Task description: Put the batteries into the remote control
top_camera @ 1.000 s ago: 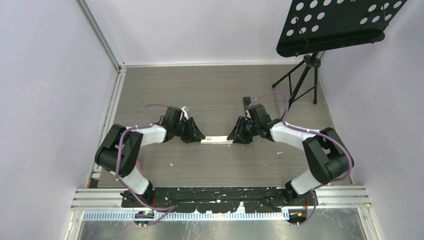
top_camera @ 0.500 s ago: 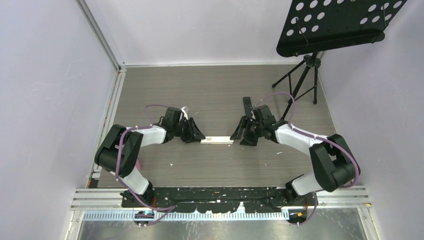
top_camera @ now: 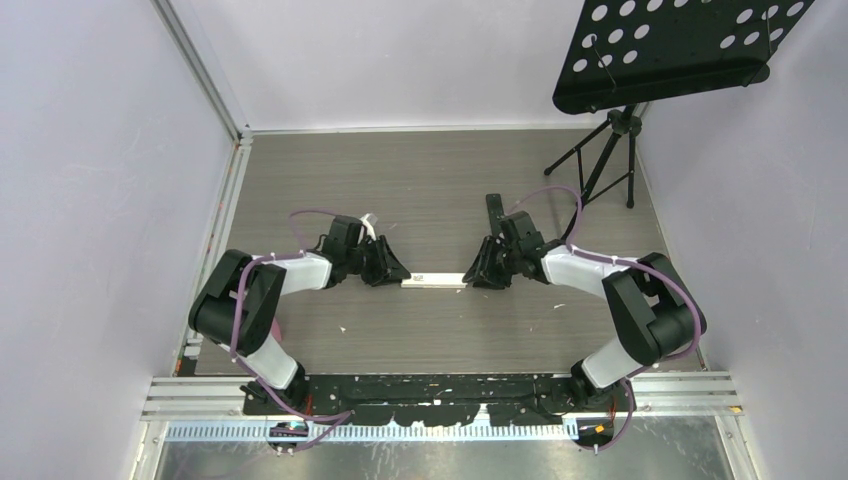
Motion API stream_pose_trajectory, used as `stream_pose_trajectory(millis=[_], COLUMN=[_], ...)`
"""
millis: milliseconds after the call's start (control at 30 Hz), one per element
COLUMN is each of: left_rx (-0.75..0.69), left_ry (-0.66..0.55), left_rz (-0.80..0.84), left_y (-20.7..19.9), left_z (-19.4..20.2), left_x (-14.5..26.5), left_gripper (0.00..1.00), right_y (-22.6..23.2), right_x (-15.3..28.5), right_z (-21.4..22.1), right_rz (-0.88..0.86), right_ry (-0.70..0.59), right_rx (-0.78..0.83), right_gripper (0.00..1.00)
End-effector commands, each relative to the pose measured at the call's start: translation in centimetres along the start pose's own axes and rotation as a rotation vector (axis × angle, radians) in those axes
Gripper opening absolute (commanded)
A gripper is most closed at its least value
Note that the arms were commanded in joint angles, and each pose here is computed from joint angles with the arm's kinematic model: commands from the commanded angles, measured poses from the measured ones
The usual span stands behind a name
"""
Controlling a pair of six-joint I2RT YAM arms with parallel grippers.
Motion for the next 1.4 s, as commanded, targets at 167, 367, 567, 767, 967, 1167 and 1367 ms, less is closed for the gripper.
stream_pose_trajectory(millis=[167,367,567,767,967,1167,1367], left_rx=[0.039,0.053,0.065,0.064,0.07,0.107,0.149], left_ry=[0.143,0.138,0.138,0.133,0.144,0.139,0.16], left_rz=[-0.28,-0.295,-0.286,-0.278,-0.259,-0.193,-0.141], left_y=[4.9,5.1,5.1,4.9,4.9,4.7,5.0], left_z=[4.6,4.7,4.8,4.8,4.9,5.3,6.2], left_x=[0.2,0.2,0.1,0.2,0.0,-0.3,-0.9], left_gripper=[0.22,0.2,0.17,0.14,0.09,0.02,0.0], right_y=[-0.9,-1.2,-0.9,-0.2,0.2,0.9,2.1], right_x=[-0.4,0.2,0.3,-0.2,-0.8,-2.3,-4.3], right_z=[0.2,0.5,1.3,1.7,2.2,3.5,5.5], right_rz=[0.128,0.2,0.231,0.224,0.194,0.148,0.125], right_ry=[-0.038,-0.057,-0.057,-0.046,-0.016,0.045,0.094], right_rx=[0.059,0.117,0.159,0.179,0.159,0.118,0.124], right_gripper=[0.26,0.22,0.18,0.12,0.07,0.04,0.03])
Point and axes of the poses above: each gripper's point midway between its finger pads, its own x axis back along the fingers, its own y axis along the line the jaws close on, z = x × y, the point moved 9 cm from there along x, back along the fingers, and after that the axes turned 4 degrees about -x, right-handed, at the moved point
